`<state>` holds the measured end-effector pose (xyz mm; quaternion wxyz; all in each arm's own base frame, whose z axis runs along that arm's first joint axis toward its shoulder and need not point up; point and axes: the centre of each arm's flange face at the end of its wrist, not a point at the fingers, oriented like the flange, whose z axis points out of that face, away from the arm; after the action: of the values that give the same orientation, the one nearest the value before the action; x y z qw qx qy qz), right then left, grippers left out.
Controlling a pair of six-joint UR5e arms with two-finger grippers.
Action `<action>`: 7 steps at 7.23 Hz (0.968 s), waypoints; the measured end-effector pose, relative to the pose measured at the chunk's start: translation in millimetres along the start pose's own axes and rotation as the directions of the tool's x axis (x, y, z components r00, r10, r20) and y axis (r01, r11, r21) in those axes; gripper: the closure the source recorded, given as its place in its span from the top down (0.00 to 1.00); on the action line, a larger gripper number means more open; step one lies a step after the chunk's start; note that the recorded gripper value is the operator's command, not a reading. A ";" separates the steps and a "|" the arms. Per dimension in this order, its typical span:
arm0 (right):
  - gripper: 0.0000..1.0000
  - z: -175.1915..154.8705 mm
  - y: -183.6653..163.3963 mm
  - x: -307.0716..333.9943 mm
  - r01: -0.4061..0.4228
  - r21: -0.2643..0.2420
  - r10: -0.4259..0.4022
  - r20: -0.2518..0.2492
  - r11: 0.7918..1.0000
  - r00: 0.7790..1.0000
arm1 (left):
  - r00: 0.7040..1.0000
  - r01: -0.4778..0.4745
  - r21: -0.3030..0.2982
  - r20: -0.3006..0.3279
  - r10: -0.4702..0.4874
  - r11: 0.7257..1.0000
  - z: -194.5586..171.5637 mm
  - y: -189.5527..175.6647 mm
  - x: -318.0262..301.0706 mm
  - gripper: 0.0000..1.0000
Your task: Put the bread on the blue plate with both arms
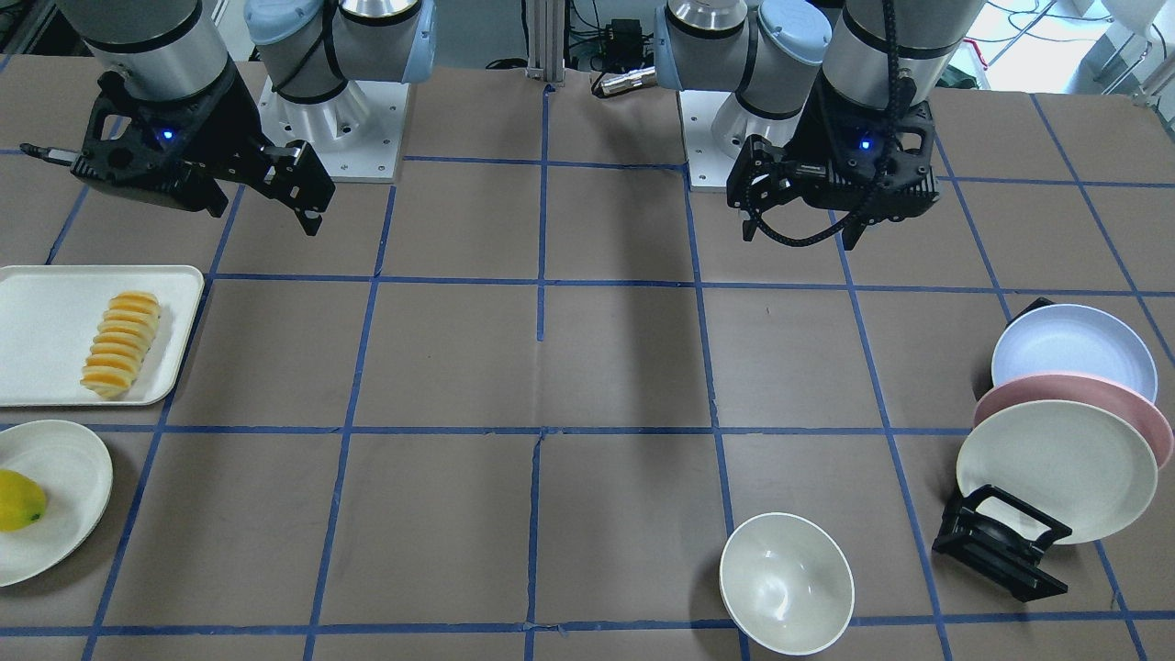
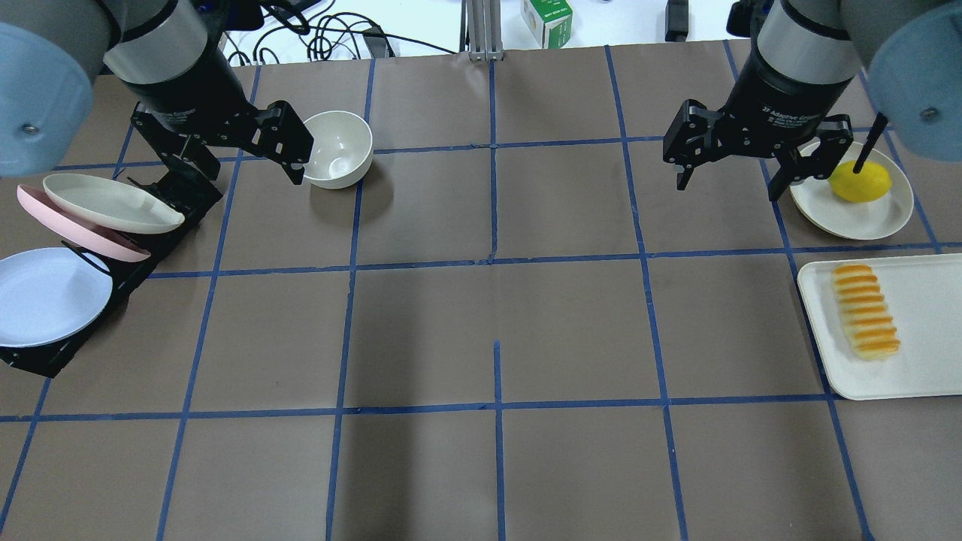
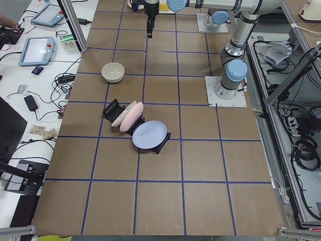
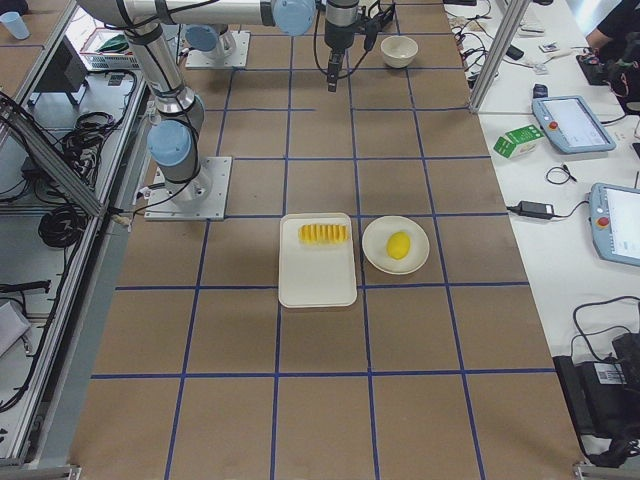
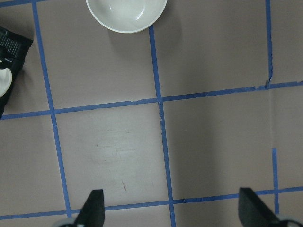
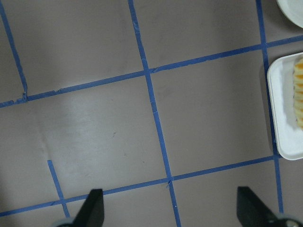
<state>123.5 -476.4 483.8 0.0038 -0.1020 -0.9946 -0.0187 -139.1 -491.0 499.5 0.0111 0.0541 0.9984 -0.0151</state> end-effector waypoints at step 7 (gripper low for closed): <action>1.00 3.0 2.2 0.7 0.000 -0.026 0.000 -0.008 1.000 1.000 | 0.998 0.045 -0.039 0.048 -0.043 0.998 -2.5 36.5 -35.3 1.00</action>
<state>123.3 -474.1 480.9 0.0065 -0.1019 -0.9943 -0.0319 -100.1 -458.4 501.8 0.0354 0.0315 0.9989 0.0036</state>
